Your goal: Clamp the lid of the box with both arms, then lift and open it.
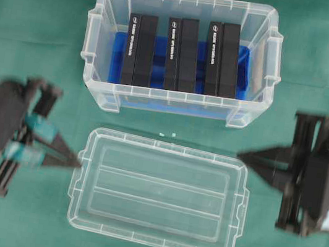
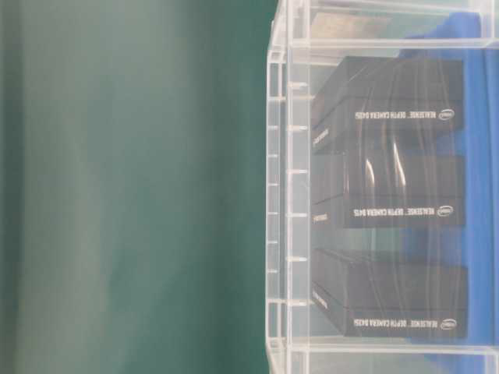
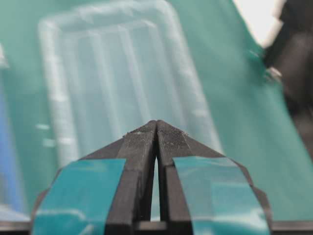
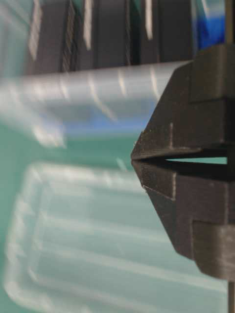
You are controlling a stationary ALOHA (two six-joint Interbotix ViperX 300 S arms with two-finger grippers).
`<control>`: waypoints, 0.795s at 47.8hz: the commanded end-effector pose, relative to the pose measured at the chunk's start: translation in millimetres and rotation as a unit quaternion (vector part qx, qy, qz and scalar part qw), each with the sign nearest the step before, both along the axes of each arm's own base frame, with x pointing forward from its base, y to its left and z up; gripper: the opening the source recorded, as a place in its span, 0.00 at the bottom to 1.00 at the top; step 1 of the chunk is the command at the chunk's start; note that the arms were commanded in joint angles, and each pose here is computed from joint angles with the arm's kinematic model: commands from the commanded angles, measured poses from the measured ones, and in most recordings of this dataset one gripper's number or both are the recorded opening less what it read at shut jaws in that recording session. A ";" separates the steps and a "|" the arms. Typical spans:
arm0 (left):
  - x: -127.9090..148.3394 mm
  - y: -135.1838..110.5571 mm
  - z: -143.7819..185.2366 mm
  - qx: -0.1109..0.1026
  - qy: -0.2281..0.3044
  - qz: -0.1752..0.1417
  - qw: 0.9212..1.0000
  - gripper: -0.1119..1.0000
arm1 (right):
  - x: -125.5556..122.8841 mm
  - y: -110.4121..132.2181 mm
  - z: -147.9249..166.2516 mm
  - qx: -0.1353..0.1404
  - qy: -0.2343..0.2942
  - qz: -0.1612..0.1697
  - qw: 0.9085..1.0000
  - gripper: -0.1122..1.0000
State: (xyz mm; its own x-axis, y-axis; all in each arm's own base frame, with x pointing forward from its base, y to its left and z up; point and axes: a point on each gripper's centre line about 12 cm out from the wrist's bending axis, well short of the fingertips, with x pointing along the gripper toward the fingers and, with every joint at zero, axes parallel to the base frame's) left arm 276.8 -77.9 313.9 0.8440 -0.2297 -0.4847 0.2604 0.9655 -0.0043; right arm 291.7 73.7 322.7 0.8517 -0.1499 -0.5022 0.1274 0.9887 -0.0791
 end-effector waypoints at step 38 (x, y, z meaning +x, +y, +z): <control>-19.0 129.4 61.9 0.034 -0.126 0.215 0.968 0.11 | -38.2 -115.2 51.7 -0.043 -0.114 -0.155 0.980 0.10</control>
